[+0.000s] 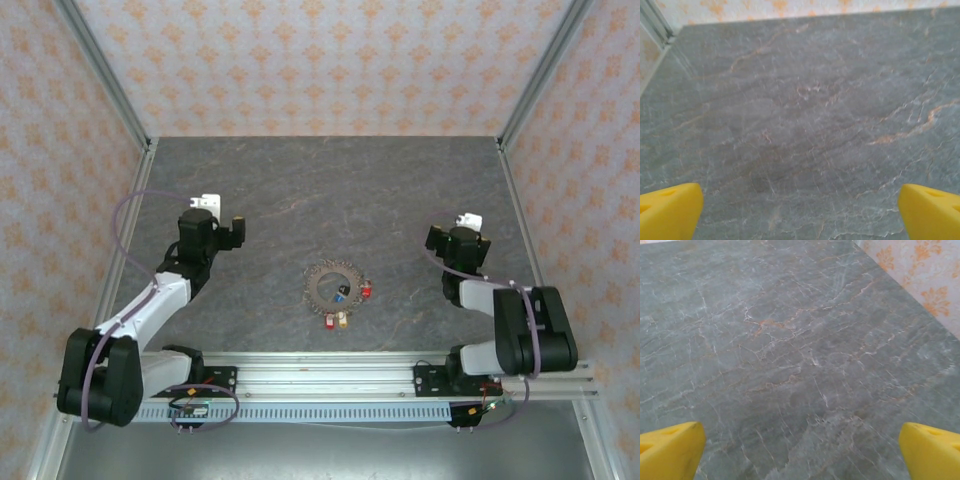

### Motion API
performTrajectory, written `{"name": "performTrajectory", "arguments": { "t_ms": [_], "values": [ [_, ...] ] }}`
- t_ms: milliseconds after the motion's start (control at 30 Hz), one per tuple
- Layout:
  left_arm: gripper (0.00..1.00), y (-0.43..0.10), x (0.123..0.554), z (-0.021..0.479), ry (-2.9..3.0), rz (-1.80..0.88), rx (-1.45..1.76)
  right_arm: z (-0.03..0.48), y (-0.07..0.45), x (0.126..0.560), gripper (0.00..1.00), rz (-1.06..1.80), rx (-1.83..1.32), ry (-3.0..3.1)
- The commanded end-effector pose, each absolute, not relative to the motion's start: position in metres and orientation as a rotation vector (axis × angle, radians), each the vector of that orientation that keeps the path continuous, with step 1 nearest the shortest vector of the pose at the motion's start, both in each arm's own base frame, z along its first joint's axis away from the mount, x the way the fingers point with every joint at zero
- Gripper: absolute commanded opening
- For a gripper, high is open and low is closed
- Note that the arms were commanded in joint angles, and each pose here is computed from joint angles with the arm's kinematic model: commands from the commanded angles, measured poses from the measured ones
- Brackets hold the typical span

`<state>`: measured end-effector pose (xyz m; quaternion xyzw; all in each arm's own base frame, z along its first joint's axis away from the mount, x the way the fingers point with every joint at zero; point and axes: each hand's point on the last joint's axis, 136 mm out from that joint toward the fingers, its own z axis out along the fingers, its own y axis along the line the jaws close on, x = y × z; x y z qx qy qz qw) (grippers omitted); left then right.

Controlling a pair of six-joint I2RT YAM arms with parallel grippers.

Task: Put the keys on the keyring

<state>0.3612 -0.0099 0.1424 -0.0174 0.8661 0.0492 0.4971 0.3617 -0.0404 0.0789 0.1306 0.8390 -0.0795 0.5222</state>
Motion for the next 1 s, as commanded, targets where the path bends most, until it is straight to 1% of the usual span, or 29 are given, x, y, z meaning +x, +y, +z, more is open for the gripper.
{"name": "performTrajectory", "arguments": {
  "t_ms": [0,67,167,367,567,667,733,833,967],
  "values": [
    [1.00,-0.007,0.374,0.155,2.015,0.124,-0.054,0.096,-0.018,0.385,0.99,-0.015,0.231,1.841],
    [1.00,-0.009,0.376,0.151,2.006,0.117,-0.035,0.094,-0.011,0.380,0.99,0.004,0.181,1.882],
    [1.00,-0.011,0.381,0.147,2.000,0.118,-0.002,0.093,-0.012,0.386,0.99,0.001,0.193,1.877],
    [1.00,-0.012,0.394,0.132,2.012,0.124,0.053,0.091,-0.041,0.387,0.99,-0.127,0.367,1.910],
    [1.00,-0.009,0.393,0.107,1.986,-0.021,0.049,0.093,-0.046,0.384,0.99,-0.148,0.400,1.883],
    [1.00,-0.009,0.396,0.102,1.993,-0.039,0.054,0.094,-0.050,0.381,0.99,-0.161,0.420,1.866],
    [1.00,-0.003,0.398,0.101,2.001,-0.015,0.019,0.094,-0.050,0.381,0.99,-0.161,0.422,1.866],
    [1.00,0.027,0.399,0.099,2.011,0.119,-0.168,0.093,-0.049,0.381,0.99,-0.162,0.418,1.868],
    [1.00,0.026,0.399,0.099,2.012,0.148,-0.165,0.093,-0.049,0.381,0.99,-0.158,0.414,1.871]
  ]
}}
